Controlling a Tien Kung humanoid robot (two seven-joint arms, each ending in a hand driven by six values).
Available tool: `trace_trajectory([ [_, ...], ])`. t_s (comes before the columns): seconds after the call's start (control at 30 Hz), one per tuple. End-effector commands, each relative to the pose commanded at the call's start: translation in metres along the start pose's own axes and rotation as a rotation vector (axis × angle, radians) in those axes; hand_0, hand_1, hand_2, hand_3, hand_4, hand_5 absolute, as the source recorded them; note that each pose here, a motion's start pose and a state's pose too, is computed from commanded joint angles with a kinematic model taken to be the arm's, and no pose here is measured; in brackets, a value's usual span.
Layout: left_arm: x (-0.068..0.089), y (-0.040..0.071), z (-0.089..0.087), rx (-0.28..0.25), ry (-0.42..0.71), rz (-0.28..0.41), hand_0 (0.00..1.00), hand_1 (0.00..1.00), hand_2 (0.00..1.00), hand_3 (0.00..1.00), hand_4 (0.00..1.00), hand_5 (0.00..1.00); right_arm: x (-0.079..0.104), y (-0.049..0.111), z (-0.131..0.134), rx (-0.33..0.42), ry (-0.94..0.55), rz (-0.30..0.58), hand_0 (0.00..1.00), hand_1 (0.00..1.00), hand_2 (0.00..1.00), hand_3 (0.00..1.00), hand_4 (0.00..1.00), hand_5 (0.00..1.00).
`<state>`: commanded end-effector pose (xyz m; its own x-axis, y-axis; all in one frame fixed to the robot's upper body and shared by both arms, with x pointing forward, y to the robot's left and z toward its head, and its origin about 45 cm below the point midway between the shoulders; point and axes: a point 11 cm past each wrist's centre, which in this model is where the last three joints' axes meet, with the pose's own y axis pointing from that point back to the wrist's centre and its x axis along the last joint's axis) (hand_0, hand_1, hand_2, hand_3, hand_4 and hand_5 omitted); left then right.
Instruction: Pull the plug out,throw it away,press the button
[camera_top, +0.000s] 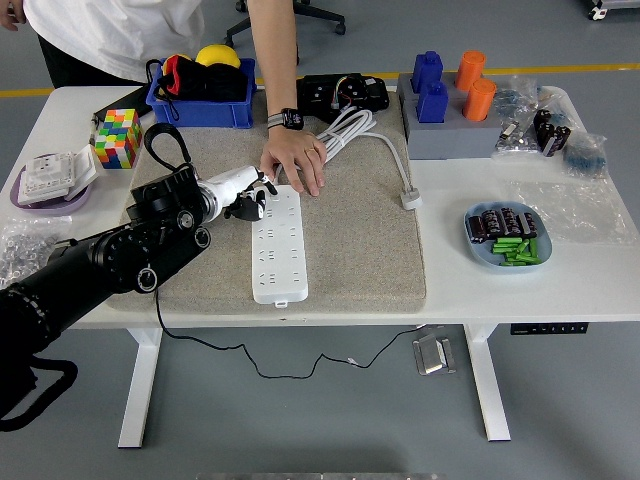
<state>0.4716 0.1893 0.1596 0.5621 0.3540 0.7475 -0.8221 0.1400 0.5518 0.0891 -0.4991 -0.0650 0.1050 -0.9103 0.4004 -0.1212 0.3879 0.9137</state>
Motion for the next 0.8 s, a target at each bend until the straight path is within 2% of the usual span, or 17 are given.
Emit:
trace_trajectory([
  [0.67, -0.0082, -0.0003, 0.0004, 0.007, -0.037, -0.03, 0.076, 0.012, 0.123, 0.731, 0.002, 0.002, -0.0004, -0.0002, 0.0015, -0.004, -0.003, -0.001, 0.767, 0.729, 0.724, 0.713, 0.883, 0.658],
  [0.8, -0.005, 0.0005, 0.0012, -0.004, -0.03, -0.019, 0.076, 0.012, 0.123, 0.731, 0.002, 0.002, -0.0013, -0.0002, 0.0009, -0.002, -0.004, -0.002, 0.767, 0.729, 0.724, 0.713, 0.883, 0.658],
])
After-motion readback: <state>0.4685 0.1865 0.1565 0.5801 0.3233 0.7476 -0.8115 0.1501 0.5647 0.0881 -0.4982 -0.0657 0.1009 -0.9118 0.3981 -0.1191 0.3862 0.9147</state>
